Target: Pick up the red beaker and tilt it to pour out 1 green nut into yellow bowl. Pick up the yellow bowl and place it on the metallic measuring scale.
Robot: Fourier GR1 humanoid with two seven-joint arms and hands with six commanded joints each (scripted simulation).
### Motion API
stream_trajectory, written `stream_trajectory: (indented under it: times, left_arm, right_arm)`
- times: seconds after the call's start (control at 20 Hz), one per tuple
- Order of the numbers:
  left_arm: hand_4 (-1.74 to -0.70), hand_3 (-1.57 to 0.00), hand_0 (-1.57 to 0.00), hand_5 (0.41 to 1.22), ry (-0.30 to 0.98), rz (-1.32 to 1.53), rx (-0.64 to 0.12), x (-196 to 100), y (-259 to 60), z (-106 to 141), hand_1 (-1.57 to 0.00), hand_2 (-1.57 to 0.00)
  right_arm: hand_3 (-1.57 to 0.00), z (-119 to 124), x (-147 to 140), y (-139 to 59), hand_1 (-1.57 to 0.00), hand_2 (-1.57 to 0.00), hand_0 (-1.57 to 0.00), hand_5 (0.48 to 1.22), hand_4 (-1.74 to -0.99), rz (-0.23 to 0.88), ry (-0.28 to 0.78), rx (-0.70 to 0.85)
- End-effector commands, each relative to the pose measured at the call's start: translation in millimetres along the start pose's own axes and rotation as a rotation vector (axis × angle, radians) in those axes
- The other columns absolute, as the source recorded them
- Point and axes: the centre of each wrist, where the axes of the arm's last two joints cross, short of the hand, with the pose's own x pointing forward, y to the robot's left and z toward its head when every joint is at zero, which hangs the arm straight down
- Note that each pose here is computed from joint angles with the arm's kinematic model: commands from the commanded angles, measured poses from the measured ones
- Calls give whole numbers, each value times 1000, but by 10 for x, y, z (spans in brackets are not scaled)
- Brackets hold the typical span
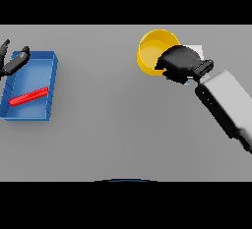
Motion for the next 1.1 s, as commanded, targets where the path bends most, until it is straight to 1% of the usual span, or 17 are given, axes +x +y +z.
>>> stream_trajectory:
  times: [0.0,0.05,0.1,0.25,0.3,0.45,0.5,0.65,0.75,0.9,1.0,1.05]
  left_arm:
    - [-729,1,1,717,17,-2,4,9,-20,-4,1,1]
    - [-729,1,1,720,19,-2,6,6,-6,-5,1,1]
    - [-731,1,1,724,24,-5,9,12,-2,3,1,1]
    - [-739,1,1,734,27,4,5,4,-9,9,1,1]
    - [-737,1,1,738,30,5,-1,-18,-25,6,1,1]
    - [-722,1,1,732,32,-13,4,33,34,14,1,1]
    - [-719,1,1,725,38,-11,8,9,34,20,1,1]
    - [-724,1,1,714,35,0,9,-15,34,52,1,1]
    - [-725,1,1,712,35,-6,6,2,20,49,1,1]
    - [-726,1,1,710,40,-11,1,15,2,27,1,1]
    - [-729,1,1,713,44,2,-3,-15,6,47,1,1]
    - [-727,1,1,710,48,-8,1,-19,-2,36,1,1]
  right_arm:
    - [-1151,-5,-63,27,-1571,-1534,-1569,1221,-1741,-12,18,2]
    - [-1151,-3,-148,70,-1571,-1530,-1569,1221,-1741,-24,33,9]
    - [-1150,-10,-204,72,-1571,-1537,-1570,1221,-1741,-30,60,-2]
    - [-1146,-14,-396,175,-1571,-1546,-1570,1221,-1741,-33,95,-13]
    - [-1147,-12,-443,171,-1571,-1549,-1570,1221,-1741,-44,117,-15]
    - [-1156,-23,-633,290,-1571,-1519,-1571,1221,-1741,-66,176,-7]
    - [-1169,-32,-674,331,-1571,-1500,-1571,1221,-1741,-80,190,-5]
    - [-1268,-60,-771,408,-1571,-1464,-1571,1221,-1741,-102,230,-6]
    - [-1318,-63,-844,509,-1571,-1439,-1571,1221,-1741,-140,238,14]
    - [-1374,-118,-874,522,-1571,-1405,-1562,1221,-1741,-172,246,26]
    - [-1440,-150,-870,558,-1571,-1382,-1528,1221,-1741,-197,254,45]
    - [-1466,-169,-857,582,-1571,-1369,-1469,1221,-1741,-205,255,55]
